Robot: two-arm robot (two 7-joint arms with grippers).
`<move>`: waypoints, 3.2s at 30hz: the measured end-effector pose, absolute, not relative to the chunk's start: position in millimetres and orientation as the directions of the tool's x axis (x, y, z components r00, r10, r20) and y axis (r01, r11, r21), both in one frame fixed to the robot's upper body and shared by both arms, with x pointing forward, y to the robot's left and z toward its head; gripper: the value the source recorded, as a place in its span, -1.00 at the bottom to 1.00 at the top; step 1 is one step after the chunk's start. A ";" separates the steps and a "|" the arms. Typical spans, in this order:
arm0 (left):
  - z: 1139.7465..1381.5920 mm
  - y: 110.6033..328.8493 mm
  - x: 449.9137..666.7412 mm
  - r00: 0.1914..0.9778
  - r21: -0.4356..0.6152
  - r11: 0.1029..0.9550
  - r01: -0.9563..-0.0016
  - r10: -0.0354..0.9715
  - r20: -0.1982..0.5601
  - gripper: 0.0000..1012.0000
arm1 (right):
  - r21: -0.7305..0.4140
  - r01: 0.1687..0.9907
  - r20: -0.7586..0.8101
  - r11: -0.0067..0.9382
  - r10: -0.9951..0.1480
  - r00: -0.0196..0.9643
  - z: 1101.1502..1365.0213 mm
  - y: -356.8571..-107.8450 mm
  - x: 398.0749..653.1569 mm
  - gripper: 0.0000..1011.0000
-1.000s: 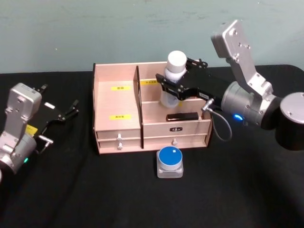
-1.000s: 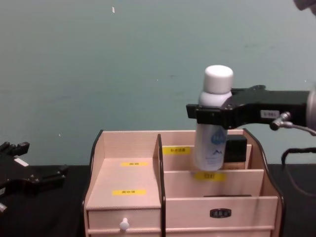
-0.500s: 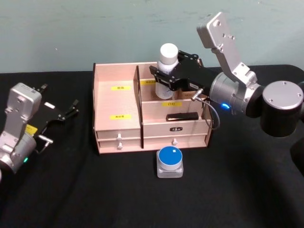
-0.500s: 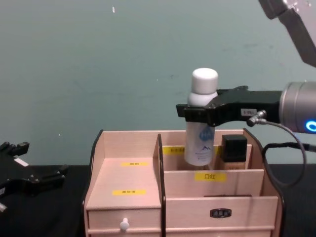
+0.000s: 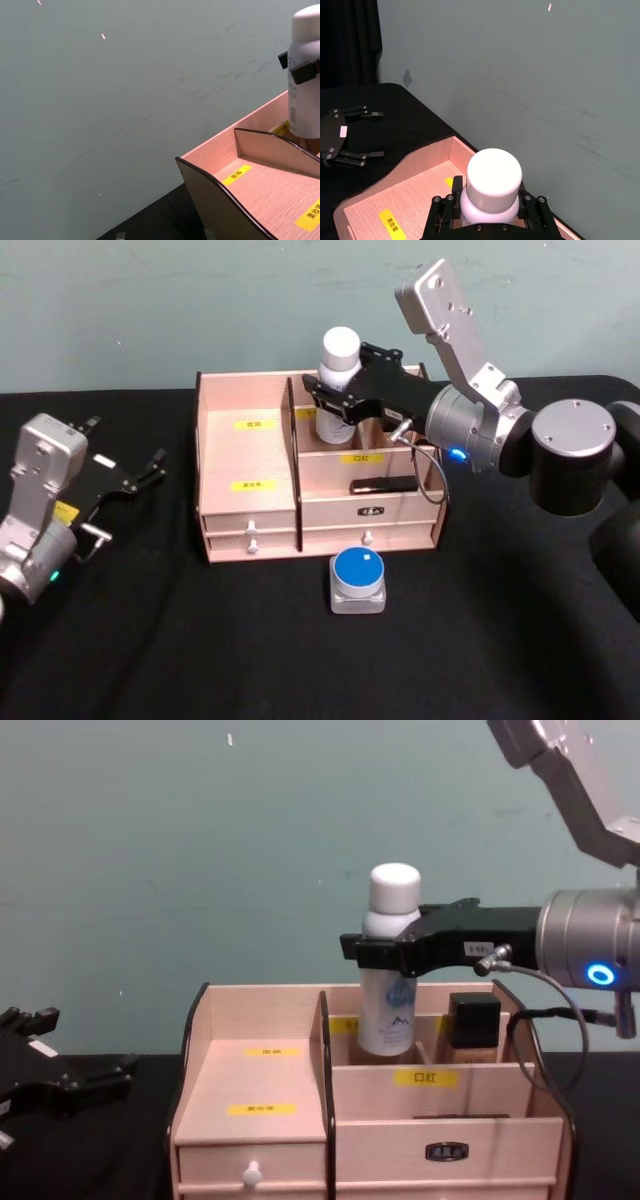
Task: Pick up the facial cleanser and watermelon frost from the table and place them into the tiered storage box.
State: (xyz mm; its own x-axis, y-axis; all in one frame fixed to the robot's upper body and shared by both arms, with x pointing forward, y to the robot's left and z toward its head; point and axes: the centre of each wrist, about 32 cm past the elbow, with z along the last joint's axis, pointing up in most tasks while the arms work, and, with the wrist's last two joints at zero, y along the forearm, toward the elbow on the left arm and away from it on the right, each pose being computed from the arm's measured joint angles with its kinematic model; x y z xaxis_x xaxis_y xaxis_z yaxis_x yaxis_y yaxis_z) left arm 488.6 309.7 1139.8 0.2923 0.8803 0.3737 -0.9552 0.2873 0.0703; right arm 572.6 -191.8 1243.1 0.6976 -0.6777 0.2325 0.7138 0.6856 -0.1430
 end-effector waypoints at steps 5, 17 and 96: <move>1139.8 309.6 488.6 0.292 0.070 0.287 -0.955 0.880 0.374 1.00 | -0.149 0.709 0.225 0.689 -0.674 0.703 1239.3 -190.1 575.8 0.18; 1139.8 309.7 488.6 0.292 0.070 0.287 -0.955 0.880 0.374 1.00 | -0.168 0.705 0.203 0.689 -0.675 0.709 1227.9 -190.8 580.3 0.18; 1139.8 309.7 488.6 0.292 0.070 0.287 -0.955 0.880 0.374 0.99 | -0.224 0.692 0.230 0.687 -0.652 0.722 1260.0 -213.3 479.9 0.98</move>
State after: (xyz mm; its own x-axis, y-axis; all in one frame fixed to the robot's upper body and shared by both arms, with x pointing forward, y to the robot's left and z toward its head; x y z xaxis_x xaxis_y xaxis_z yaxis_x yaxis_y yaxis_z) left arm 488.6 309.7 1139.8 0.2923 0.8803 0.3737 -0.9553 0.2873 0.0702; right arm 479.9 -213.3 1260.0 0.7222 -0.6523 0.2302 0.6916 0.6868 -0.2237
